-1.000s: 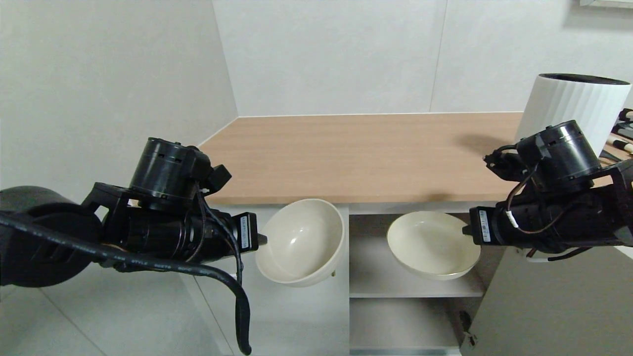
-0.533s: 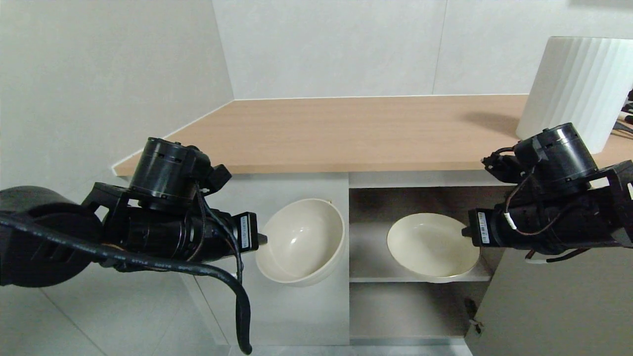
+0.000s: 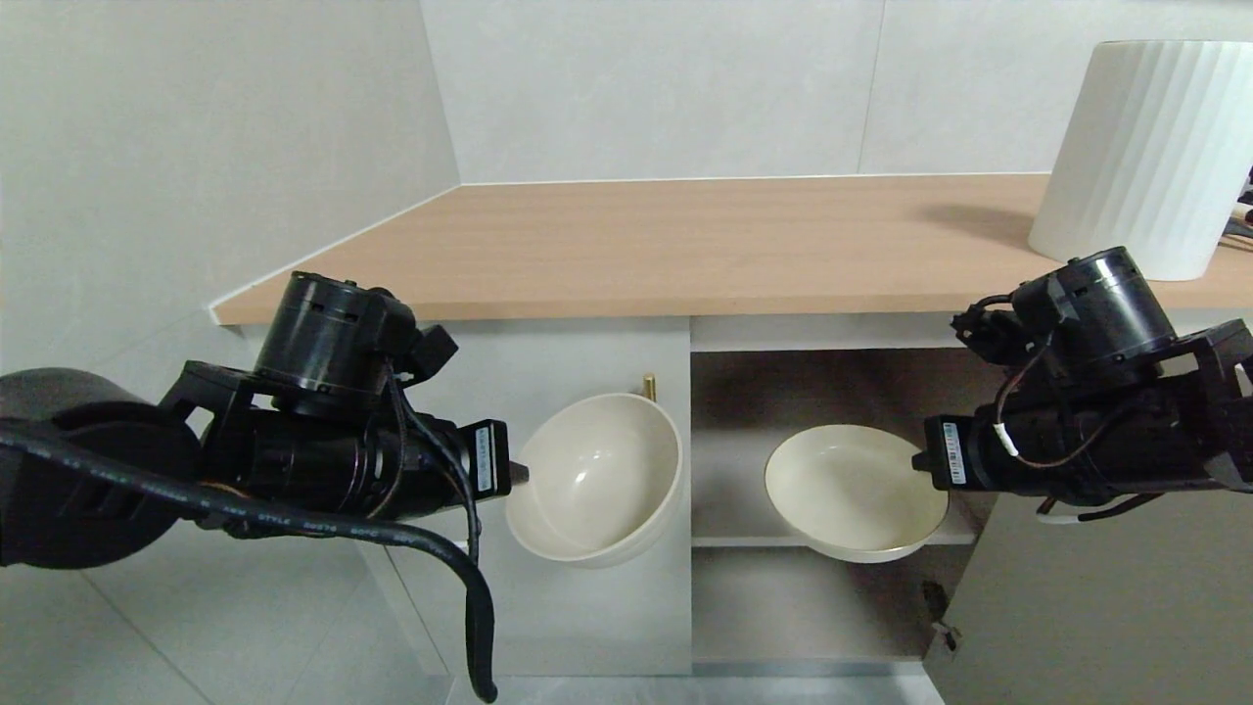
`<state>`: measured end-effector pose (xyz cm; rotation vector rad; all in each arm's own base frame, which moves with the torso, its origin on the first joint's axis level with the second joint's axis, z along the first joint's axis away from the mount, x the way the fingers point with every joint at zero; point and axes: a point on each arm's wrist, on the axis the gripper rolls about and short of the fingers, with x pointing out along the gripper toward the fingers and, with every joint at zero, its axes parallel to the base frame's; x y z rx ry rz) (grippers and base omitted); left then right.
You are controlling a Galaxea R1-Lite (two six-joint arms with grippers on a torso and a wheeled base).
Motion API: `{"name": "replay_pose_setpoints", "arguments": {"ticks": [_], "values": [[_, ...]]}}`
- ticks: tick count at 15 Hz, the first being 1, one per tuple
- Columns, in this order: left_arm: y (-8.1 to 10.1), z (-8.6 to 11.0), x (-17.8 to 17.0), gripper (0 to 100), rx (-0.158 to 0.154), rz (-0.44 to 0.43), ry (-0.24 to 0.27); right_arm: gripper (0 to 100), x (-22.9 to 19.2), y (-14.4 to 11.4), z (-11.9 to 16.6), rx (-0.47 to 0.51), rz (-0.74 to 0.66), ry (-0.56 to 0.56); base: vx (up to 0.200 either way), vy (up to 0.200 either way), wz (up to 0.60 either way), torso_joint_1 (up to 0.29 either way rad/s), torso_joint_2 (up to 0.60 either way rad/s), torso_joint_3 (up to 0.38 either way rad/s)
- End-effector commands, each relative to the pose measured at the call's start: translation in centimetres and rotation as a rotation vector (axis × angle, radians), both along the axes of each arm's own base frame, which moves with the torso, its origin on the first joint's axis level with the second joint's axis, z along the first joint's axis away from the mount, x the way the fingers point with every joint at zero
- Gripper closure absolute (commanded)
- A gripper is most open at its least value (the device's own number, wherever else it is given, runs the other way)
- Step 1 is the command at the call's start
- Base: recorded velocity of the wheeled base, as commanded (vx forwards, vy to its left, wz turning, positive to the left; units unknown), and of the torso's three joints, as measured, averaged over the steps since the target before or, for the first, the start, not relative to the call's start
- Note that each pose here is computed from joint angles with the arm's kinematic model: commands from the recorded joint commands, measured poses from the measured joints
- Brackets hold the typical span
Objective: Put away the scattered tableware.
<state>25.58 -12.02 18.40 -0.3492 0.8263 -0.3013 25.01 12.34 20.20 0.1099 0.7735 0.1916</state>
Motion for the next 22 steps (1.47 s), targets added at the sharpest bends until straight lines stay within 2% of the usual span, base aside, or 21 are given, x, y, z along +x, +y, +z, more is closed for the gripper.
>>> {"name": "replay_pose_setpoints", "arguments": {"ticks": [1,6,8,11,13,14,15,18,22], "values": [[0.0,0.0,0.0,100,0.000,0.000,0.000,100,0.8,0.4,-1.0,-0.013,0.000,0.025,0.000,0.000,0.00,0.000,0.00,0.000],[0.0,0.1,-0.1,100,-0.002,0.000,-0.004,100,4.7,2.6,-8.2,-0.113,0.029,0.176,0.000,0.000,0.00,0.000,0.00,0.000],[0.0,0.0,-0.1,100,-0.001,0.000,-0.001,100,6.2,3.3,-11.3,-0.109,0.022,0.170,0.000,0.000,0.00,0.000,0.00,0.000],[0.0,0.0,-0.1,100,-0.001,0.000,-0.001,100,8.0,3.3,-14.4,-0.112,-0.008,0.184,0.000,0.000,0.00,0.000,0.00,0.000],[0.0,0.0,-0.1,100,-0.001,0.000,-0.001,100,9.8,2.8,-16.4,-0.073,-0.073,0.160,0.000,0.000,0.00,0.000,0.00,0.000],[0.0,0.0,-0.1,100,-0.001,0.000,-0.001,100,9.8,2.8,-16.4,-0.073,-0.073,0.160,0.000,0.000,0.00,0.000,0.00,0.000],[0.0,0.0,-0.1,100,-0.001,0.000,-0.001,100,11.3,2.2,-18.0,-0.042,-0.110,0.108,0.000,0.000,0.00,0.000,0.00,0.000],[-0.1,0.0,-0.1,100,-0.001,-0.005,-0.001,100,12.9,1.1,-20.1,-0.067,-0.188,0.046,0.000,0.000,0.00,0.000,0.00,0.000],[-0.1,0.0,-0.1,100,-0.001,-0.006,-0.001,100,14.8,0.1,-21.3,-0.100,-0.273,0.015,0.000,0.000,0.00,0.000,0.00,0.000]]}}
